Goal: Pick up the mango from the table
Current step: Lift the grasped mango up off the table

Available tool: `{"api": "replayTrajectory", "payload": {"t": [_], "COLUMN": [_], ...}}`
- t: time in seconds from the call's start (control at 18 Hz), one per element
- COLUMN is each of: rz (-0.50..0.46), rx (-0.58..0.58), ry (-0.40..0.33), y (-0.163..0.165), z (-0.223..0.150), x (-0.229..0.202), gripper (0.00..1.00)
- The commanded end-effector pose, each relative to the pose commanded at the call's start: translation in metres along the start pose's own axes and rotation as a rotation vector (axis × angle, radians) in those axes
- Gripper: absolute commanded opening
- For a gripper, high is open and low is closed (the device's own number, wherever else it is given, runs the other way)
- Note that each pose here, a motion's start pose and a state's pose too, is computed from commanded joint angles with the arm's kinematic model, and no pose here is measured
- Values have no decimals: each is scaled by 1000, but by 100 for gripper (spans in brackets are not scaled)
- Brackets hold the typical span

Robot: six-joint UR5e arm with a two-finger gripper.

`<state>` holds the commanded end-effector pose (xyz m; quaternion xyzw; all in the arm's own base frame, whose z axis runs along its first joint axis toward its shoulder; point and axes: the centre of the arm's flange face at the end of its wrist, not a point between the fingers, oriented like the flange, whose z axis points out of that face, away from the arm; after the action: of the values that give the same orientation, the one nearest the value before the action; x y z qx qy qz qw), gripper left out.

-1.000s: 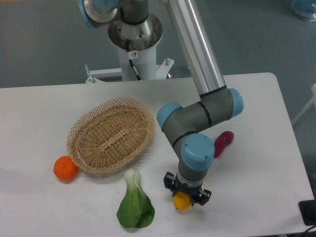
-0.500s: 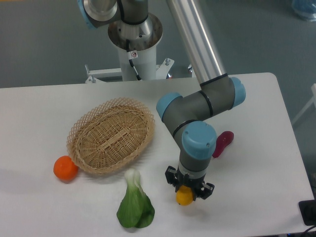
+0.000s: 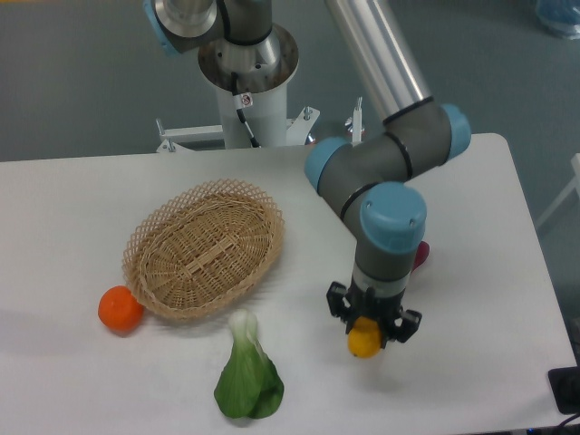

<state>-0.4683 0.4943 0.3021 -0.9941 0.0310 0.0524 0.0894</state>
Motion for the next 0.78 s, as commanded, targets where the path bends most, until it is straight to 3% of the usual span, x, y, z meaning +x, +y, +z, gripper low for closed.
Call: {"api": "replayTrajectory", "payload": {"t": [0.22, 0.78], "rz": [31, 115], "rx": [-16, -33], "ry": [8, -12], "y": [21, 35], "z": [-21, -36], "x": [-9, -24], "gripper": [36, 38]}}
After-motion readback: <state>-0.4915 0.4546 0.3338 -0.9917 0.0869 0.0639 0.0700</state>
